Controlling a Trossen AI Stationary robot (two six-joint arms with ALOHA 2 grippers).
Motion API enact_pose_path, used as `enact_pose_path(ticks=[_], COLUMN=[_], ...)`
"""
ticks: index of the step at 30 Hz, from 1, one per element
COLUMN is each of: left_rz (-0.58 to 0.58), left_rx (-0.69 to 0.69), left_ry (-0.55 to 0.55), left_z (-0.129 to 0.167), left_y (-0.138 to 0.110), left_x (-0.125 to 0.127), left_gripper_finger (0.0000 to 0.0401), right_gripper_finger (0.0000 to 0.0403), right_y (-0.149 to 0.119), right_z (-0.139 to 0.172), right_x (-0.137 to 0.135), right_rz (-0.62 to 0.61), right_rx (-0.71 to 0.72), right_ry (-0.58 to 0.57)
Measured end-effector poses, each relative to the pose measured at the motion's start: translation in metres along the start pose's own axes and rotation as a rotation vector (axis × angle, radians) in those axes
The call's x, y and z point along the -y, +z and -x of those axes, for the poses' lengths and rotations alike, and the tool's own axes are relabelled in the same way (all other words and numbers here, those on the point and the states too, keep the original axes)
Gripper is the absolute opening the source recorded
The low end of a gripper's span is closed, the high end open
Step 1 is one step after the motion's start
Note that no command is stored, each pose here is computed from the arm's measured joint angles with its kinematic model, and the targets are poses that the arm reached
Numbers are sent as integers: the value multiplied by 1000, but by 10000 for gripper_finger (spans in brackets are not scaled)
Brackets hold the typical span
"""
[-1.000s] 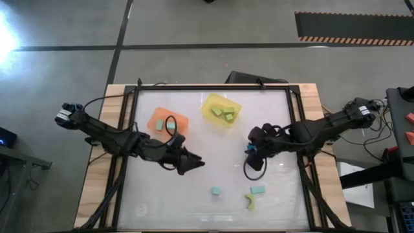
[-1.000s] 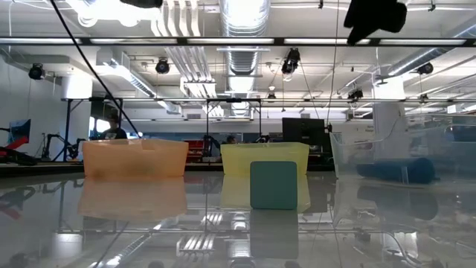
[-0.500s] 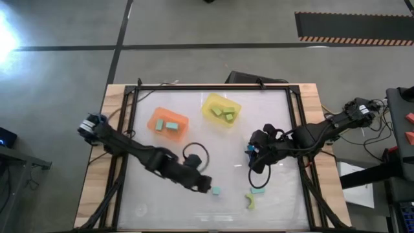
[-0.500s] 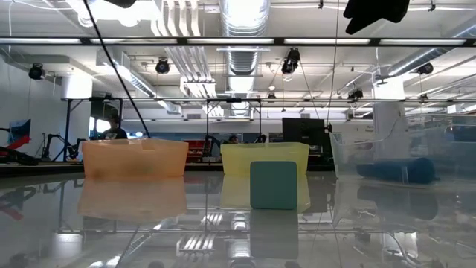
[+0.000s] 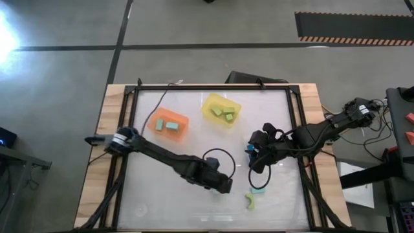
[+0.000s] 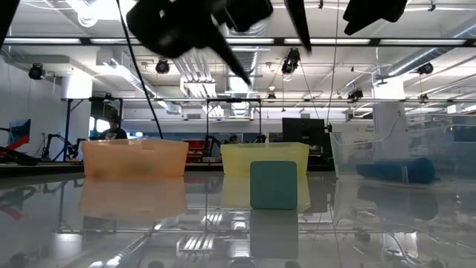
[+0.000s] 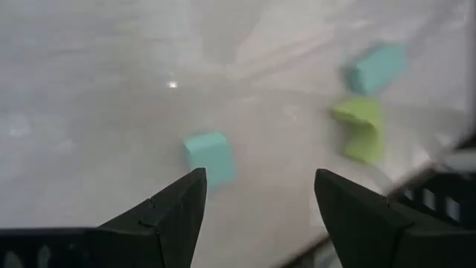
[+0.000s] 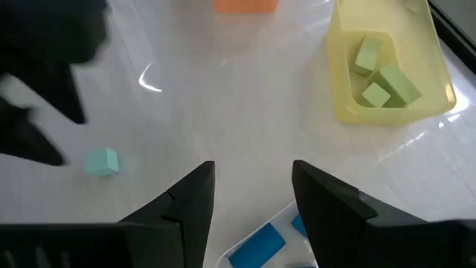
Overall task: Sort & place blocks by color
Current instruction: Put the light blue block into the orange bin
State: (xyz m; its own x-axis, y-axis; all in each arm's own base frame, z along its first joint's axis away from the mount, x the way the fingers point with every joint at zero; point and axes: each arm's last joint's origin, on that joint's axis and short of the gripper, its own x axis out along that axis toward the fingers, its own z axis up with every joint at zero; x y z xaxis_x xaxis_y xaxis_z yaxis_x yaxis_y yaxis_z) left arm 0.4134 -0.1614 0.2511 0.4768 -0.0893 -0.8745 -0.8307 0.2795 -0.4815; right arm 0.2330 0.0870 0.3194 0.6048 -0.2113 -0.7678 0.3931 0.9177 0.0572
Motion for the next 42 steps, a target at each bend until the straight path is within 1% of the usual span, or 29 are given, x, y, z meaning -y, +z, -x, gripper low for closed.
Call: enact_pose_path(ticks=[3, 6, 13, 19, 22, 28, 30, 33, 34, 39, 42], left_rz=[39, 48, 40, 35, 27, 28, 24, 15, 14, 18, 19], left_rx=[9, -9, -22, -8, 9, 10, 19, 27, 30, 33, 34], left_ry=[43, 76, 107, 147, 138, 15, 37, 129, 137, 82, 69], left_z=[-21, -35, -42, -51, -52, -52, -51, -51, -51, -50, -50], left_y=[3, 1, -2, -5, -8, -20, -25, -26, -25, -26, -27], left_x=[-3, -7, -11, -22, -22, -11, -14, -24, -24, -18, -17], left_gripper_finger=[234, 234, 234, 234, 234, 234, 234, 234, 234, 234, 234], right_gripper_finger=[171, 170, 169, 166, 166, 166, 166, 166, 166, 166, 166], right_y=[0, 0, -1, -1, -1, -1, -1, -1, -1, -1, -1], right_z=[0, 0, -1, -1, -1, -1, -1, -1, -1, -1, -1], right_x=[0, 0, 0, 0, 0, 0, 0, 0, 0, 0, 0], right_rz=[1, 0, 1, 0, 0, 0, 0, 0, 0, -1, -11], right_rx=[-1, -1, -2, -3, -3, -3, -3, -3, -3, -3, -4], right_ry=[0, -1, -1, -2, -2, -2, -2, -1, -1, -1, -1])
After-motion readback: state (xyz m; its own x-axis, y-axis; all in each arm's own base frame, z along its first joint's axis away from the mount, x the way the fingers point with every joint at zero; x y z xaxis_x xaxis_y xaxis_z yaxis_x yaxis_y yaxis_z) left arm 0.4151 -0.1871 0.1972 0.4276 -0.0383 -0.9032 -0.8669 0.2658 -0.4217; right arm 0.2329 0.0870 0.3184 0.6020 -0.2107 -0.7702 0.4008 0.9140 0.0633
